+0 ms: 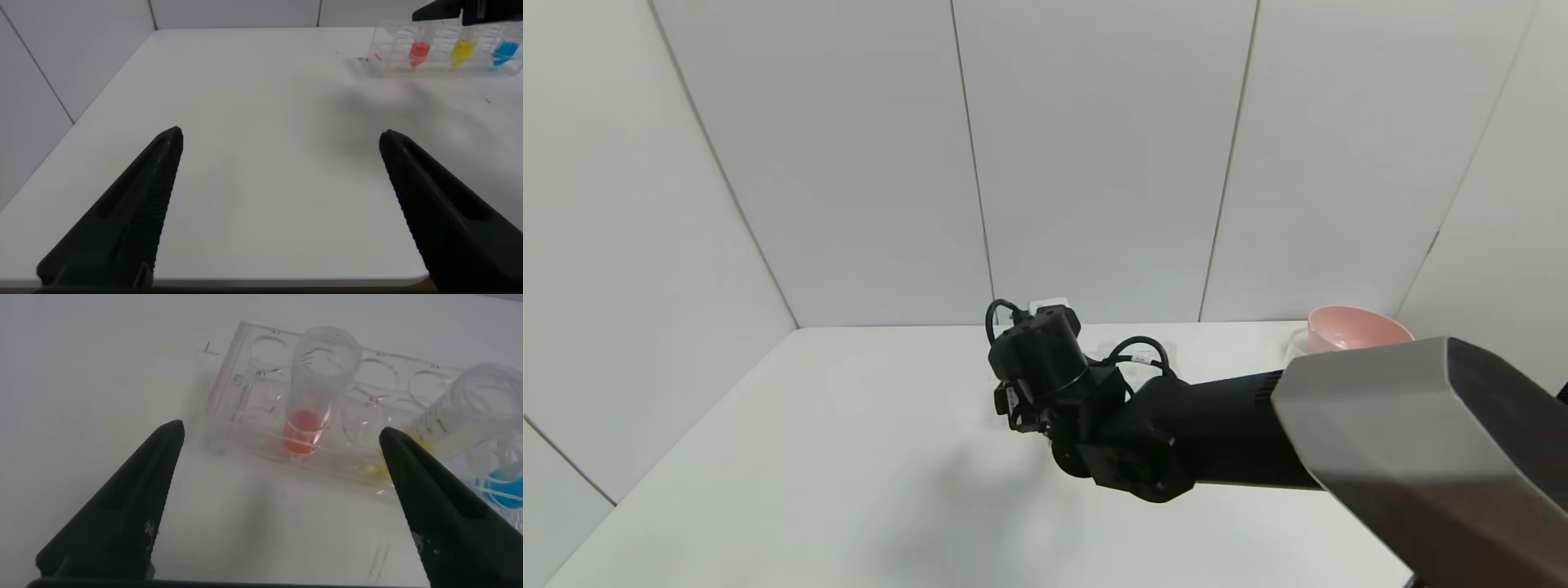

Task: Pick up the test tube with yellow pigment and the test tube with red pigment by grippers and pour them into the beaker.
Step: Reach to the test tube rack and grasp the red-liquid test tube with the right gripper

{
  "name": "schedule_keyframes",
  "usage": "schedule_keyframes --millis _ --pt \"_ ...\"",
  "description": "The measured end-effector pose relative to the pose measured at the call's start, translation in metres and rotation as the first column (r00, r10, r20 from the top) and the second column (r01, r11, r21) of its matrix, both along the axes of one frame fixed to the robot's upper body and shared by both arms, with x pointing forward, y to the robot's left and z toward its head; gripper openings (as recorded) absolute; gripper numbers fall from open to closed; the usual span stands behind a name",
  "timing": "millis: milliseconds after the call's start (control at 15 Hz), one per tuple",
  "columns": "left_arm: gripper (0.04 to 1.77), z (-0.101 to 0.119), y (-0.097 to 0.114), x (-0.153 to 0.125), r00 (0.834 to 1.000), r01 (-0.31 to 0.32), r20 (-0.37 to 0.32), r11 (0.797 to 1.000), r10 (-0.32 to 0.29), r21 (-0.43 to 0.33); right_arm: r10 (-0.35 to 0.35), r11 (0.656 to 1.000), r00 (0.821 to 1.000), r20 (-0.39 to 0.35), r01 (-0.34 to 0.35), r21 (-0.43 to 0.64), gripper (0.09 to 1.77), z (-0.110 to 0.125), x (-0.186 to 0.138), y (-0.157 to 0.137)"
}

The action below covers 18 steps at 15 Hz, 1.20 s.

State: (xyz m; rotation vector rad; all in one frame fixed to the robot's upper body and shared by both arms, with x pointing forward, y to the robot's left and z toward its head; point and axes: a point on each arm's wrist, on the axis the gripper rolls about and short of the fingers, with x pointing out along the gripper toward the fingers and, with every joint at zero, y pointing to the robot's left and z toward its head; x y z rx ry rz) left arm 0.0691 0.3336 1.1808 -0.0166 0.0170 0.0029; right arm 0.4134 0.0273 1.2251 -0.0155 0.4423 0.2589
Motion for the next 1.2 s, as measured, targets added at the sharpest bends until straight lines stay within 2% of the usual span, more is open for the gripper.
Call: schedule_keyframes --millis 333,600,1200 --pt "1.72 0.0 0.0 0.0 1.0 0.0 0.0 1.0 0.0 0.0 -0.033 0.999 0.999 -0.003 0.033 -0.004 1.71 -0.009 0.024 0.003" --pt "1.72 0.0 0.0 0.0 1.0 0.0 0.0 1.0 0.0 0.0 -0.054 0.999 0.998 0.029 0.054 0.011 1.71 -0.012 0.043 0.004" --pt "1.72 0.0 0.0 0.0 1.0 0.0 0.0 1.0 0.0 0.0 -0.056 0.998 0.997 0.055 0.055 0.024 1.71 -0.028 0.051 0.008"
